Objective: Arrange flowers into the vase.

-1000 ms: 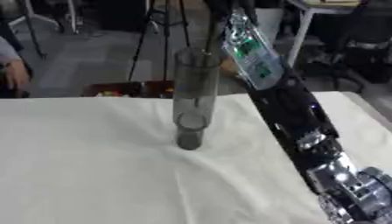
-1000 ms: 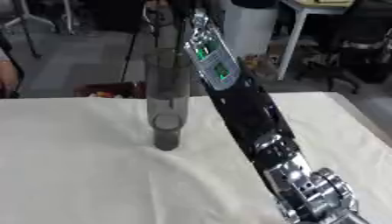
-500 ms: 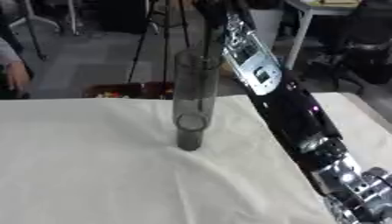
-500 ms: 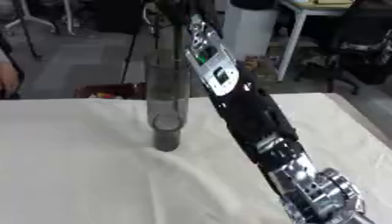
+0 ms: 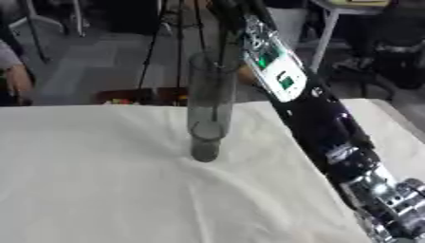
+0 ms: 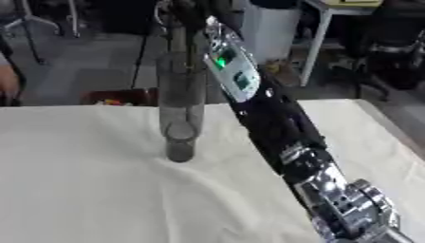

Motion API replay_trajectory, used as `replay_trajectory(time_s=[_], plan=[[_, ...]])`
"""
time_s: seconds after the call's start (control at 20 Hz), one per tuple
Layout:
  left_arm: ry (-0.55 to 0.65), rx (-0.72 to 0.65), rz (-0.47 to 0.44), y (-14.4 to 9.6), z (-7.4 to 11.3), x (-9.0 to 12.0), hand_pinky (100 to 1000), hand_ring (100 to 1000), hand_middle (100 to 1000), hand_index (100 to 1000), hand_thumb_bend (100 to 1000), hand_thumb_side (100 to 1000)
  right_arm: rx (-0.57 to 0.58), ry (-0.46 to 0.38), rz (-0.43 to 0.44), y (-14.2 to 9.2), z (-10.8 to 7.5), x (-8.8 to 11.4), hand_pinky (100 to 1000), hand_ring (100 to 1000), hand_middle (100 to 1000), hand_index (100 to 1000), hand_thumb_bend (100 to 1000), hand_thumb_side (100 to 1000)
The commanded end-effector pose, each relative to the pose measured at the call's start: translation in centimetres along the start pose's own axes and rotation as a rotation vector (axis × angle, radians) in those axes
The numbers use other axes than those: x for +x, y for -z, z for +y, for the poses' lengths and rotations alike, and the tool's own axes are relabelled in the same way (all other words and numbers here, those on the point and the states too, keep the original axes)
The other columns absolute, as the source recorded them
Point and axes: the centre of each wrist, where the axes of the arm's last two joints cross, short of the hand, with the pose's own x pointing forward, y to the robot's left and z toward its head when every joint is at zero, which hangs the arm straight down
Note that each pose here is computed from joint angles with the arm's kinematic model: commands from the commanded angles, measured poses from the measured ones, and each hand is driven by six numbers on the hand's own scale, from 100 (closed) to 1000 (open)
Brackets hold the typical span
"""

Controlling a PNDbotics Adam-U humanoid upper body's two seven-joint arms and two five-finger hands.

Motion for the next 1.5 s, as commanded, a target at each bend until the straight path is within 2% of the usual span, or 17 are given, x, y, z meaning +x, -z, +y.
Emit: replay_trajectory(time_s=[0.05,0.5,1.0,1.2,1.3,1.5], plan=[[0.021,0.001,-0.040,0.8,0.7,0.5,812,911,940,984,100,1000,-0.018,-0.033,-0.007,0.4,-2.2,0.0,769,835,790,704,354,1000],[0.026,0.000,-0.039,0.7,0.8,0.5,812,912,939,984,100,1000,0.045,-0.094,0.005,0.7,-3.5,-0.2,795,864,813,741,431,1000],[0.030,0.003,-0.034,0.6,0.8,0.5,812,913,939,985,100,1000,0.152,-0.149,0.020,0.5,-3.9,-1.0,833,898,847,795,397,1000],[0.029,0.004,-0.033,0.6,0.8,0.4,812,913,939,985,100,1000,0.199,-0.158,0.016,0.3,-4.1,-1.3,856,917,867,839,446,1000],[0.028,0.005,-0.033,0.6,0.8,0.4,812,913,939,985,100,1000,0.227,-0.157,0.011,0.2,-4.2,-1.4,874,932,881,863,526,1000],[0.027,0.004,-0.030,0.6,0.8,0.4,812,914,939,985,100,1000,0.274,-0.154,0.004,0.3,-4.1,-1.0,881,935,882,868,541,1000]])
